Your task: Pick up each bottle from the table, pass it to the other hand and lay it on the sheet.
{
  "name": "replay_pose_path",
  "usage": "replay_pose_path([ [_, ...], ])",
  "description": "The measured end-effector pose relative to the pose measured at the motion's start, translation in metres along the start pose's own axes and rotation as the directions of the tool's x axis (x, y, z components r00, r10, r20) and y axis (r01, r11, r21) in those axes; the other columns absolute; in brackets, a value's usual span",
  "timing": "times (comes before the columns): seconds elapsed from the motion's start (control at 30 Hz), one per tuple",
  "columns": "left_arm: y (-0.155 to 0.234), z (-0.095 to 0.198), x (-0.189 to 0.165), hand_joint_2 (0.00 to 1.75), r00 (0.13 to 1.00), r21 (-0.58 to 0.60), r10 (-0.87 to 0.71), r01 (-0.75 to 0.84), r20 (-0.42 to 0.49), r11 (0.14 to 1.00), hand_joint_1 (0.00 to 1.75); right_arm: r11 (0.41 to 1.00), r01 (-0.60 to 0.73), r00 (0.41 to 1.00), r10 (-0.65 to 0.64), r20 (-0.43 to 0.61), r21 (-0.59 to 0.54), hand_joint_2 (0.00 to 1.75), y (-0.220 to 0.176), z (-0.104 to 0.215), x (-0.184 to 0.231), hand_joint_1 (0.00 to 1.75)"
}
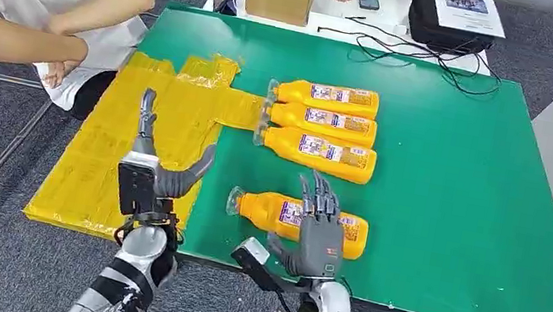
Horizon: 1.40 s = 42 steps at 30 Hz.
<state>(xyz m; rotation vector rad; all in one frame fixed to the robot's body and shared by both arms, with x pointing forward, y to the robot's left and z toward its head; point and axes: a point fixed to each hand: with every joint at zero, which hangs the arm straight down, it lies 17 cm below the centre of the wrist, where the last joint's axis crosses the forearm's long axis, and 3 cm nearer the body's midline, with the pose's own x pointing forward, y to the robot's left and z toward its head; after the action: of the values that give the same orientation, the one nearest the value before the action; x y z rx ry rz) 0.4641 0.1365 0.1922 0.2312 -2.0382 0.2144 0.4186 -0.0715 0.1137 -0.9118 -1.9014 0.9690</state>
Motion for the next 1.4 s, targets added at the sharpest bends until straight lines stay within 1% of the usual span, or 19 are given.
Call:
replay_pose_path([
  [0.07,0.007,-0.001,-0.005,1.75,1.000,0.015,-0.001,0.001,-0.011,1.000,0.00,0.998,-0.067,0.998,0.067,-0.007,-0.009,1.75,-0.007,0.006,-0.006,0.00],
  [0.23,0.018,-0.003,-0.012,1.75,1.000,0.037,-0.007,0.008,-0.028,0.999,0.00,0.992,-0.125,0.992,0.124,-0.017,-0.032,1.75,-0.020,0.012,-0.017,0.00],
  [0.33,0.020,-0.002,-0.018,1.75,0.999,0.039,0.007,-0.006,-0.046,0.999,0.00,0.986,-0.168,0.985,0.168,-0.036,-0.010,1.75,-0.017,0.015,-0.028,0.00],
  [0.43,0.020,-0.001,-0.021,1.75,0.998,0.030,0.018,-0.016,-0.057,0.999,0.00,0.984,-0.169,0.984,0.172,-0.055,0.051,1.75,-0.004,0.013,-0.041,0.00],
  [0.5,0.014,0.000,-0.025,1.75,0.995,0.020,0.067,-0.065,-0.080,0.998,0.00,0.983,-0.161,0.984,0.167,-0.069,0.087,1.75,0.006,0.011,-0.051,0.00],
  [0.63,0.011,0.002,-0.033,1.75,0.989,0.015,0.100,-0.099,-0.111,0.995,0.00,0.977,-0.156,0.983,0.168,-0.074,0.144,1.75,0.025,0.009,-0.060,0.00],
  [0.73,0.009,0.002,-0.037,1.75,0.986,0.015,0.108,-0.107,-0.126,0.994,0.00,0.963,-0.172,0.977,0.193,-0.087,0.205,1.75,0.040,0.010,-0.066,0.00],
  [0.87,0.006,0.005,-0.042,1.75,0.984,0.008,0.106,-0.106,-0.143,0.994,0.00,0.940,-0.199,0.970,0.229,-0.079,0.276,1.75,0.056,0.010,-0.073,0.00],
  [0.97,0.004,0.006,-0.045,1.75,0.982,0.005,0.108,-0.109,-0.152,0.994,0.00,0.930,-0.207,0.969,0.237,-0.066,0.303,1.75,0.062,0.006,-0.072,0.00],
  [1.17,0.002,0.008,-0.049,1.75,0.978,0.004,0.119,-0.120,-0.169,0.993,0.00,0.921,-0.229,0.964,0.259,-0.056,0.316,1.75,0.066,0.000,-0.072,0.00],
  [1.3,0.001,0.009,-0.053,1.75,0.973,0.005,0.137,-0.138,-0.184,0.990,0.00,0.869,-0.313,0.934,0.355,-0.042,0.384,1.75,0.073,-0.004,-0.080,0.00],
  [1.4,0.001,0.010,-0.053,1.75,0.974,-0.003,0.134,-0.137,-0.184,0.991,0.00,0.820,-0.390,0.895,0.445,-0.039,0.419,1.75,0.074,-0.003,-0.088,0.00],
])
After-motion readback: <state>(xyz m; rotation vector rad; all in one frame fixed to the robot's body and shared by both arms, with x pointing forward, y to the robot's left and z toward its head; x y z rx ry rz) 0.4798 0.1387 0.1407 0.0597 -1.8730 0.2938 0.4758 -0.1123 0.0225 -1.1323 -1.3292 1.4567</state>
